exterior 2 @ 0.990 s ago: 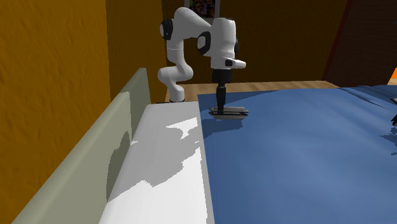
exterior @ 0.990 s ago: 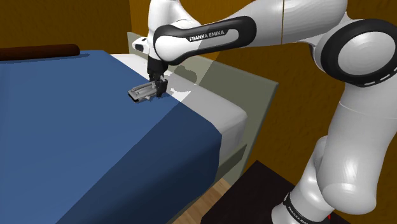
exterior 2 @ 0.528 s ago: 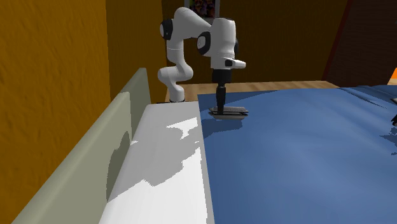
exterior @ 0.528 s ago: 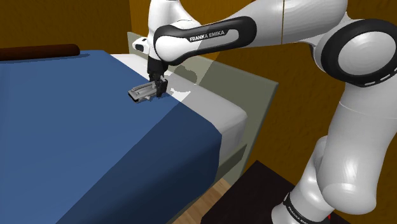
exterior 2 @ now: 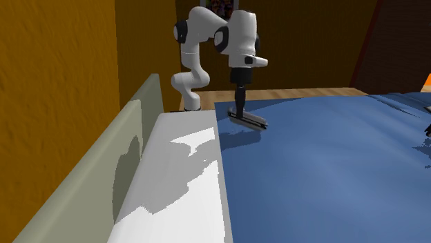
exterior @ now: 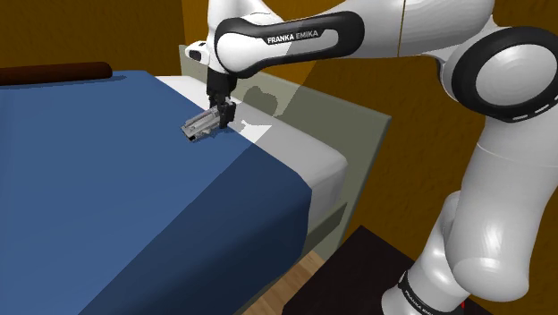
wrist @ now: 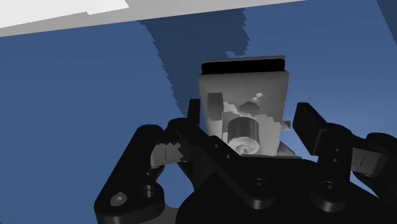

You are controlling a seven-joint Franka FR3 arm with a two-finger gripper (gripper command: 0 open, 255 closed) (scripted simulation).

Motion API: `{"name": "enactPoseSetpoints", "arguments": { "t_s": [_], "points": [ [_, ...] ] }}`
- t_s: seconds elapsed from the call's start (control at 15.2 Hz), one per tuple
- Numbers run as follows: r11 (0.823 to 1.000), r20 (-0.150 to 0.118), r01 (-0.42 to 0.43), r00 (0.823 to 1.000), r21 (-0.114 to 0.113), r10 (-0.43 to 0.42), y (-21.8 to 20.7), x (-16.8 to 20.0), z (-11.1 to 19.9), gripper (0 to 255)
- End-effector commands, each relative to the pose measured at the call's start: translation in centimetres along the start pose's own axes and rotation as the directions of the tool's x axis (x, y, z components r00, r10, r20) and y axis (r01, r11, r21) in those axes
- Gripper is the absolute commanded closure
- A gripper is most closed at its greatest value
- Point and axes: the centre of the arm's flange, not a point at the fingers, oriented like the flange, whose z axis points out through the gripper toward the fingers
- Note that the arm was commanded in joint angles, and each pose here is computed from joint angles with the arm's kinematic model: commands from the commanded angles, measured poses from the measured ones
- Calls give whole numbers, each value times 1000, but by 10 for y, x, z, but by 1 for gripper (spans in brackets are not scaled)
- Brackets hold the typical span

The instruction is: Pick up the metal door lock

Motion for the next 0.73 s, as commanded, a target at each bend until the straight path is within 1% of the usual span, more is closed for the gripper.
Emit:
{"name": "enactPoseSetpoints", "arguments": {
  "t_s": [0.0,0.53,0.66],
  "points": [
    [1000,0,0,1000,0,0,3,1,-9,255],
    [1000,0,0,1000,0,0,15,1,-50,255],
    [1000,0,0,1000,0,0,16,1,-50,255]
  ]
}}
